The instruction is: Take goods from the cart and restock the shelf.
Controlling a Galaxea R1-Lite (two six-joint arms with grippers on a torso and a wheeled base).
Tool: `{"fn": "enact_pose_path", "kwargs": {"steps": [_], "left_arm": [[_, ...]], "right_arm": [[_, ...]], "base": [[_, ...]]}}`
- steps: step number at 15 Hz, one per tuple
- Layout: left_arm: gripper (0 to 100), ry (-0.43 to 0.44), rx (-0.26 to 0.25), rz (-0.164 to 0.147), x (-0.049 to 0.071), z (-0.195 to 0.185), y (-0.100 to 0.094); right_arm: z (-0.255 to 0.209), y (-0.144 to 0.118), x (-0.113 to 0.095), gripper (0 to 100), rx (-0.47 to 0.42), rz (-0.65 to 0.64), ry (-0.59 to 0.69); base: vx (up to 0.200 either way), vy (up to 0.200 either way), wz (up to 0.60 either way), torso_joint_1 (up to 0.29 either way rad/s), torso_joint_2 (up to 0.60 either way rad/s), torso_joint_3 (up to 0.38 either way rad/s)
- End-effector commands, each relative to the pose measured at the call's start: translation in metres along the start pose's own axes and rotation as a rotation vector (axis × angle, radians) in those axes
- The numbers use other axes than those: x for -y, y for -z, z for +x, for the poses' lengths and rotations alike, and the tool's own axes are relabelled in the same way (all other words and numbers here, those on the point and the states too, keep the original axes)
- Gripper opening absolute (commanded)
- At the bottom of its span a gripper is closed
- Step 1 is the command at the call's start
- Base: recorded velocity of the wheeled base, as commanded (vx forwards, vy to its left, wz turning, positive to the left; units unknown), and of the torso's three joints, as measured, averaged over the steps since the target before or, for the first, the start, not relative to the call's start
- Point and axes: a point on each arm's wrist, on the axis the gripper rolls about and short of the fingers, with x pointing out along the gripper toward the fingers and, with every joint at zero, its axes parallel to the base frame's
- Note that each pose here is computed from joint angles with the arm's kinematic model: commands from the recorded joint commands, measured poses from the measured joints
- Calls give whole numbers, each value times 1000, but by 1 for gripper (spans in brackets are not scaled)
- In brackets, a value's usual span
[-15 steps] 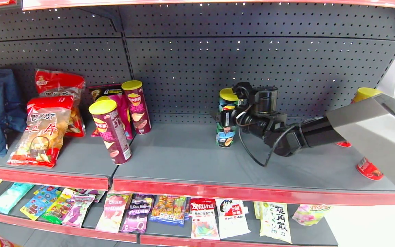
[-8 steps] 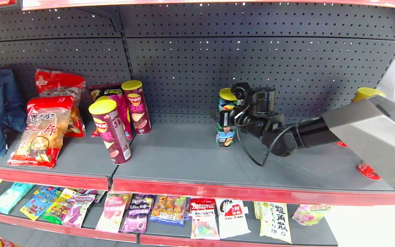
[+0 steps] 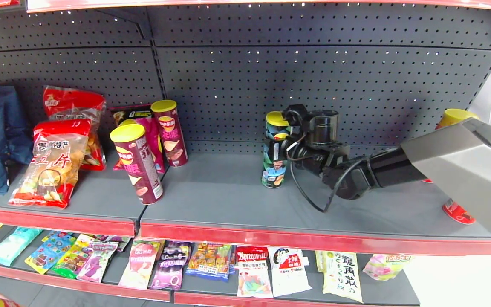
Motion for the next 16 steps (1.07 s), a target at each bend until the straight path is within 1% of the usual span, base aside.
{"fn": "enact_pose_path", "kwargs": {"steps": [1, 4, 7, 9, 12, 14, 16], "left_arm": [[0, 0, -3, -1, 0, 0, 3], [0, 2, -5, -2, 0, 0, 3], [0, 2, -6, -2, 0, 1, 3], [0, 2, -6, -2, 0, 1, 3], [0, 2, -5, -2, 0, 0, 3], [0, 2, -6, -2, 0, 1, 3], [0, 2, -8, -2, 0, 1, 2]], "right_arm": [[-24, -10, -8, 0, -2, -12, 21], [-49, -12, -10, 0, -19, -29, 114], [-65, -15, -11, 0, -7, -27, 177], [-76, -12, -12, 0, 24, -17, 187], [-83, 0, -10, 0, 49, 2, 205], [-92, 2, -16, 0, 56, 5, 187], [-101, 3, -26, 0, 50, 0, 160]], "base": [[0, 0, 0, 0, 0, 0], [0, 0, 0, 0, 0, 0], [0, 0, 0, 0, 0, 0], [0, 0, 0, 0, 0, 0], [0, 0, 0, 0, 0, 0], [0, 0, 0, 0, 0, 0], [0, 0, 0, 0, 0, 0]]}}
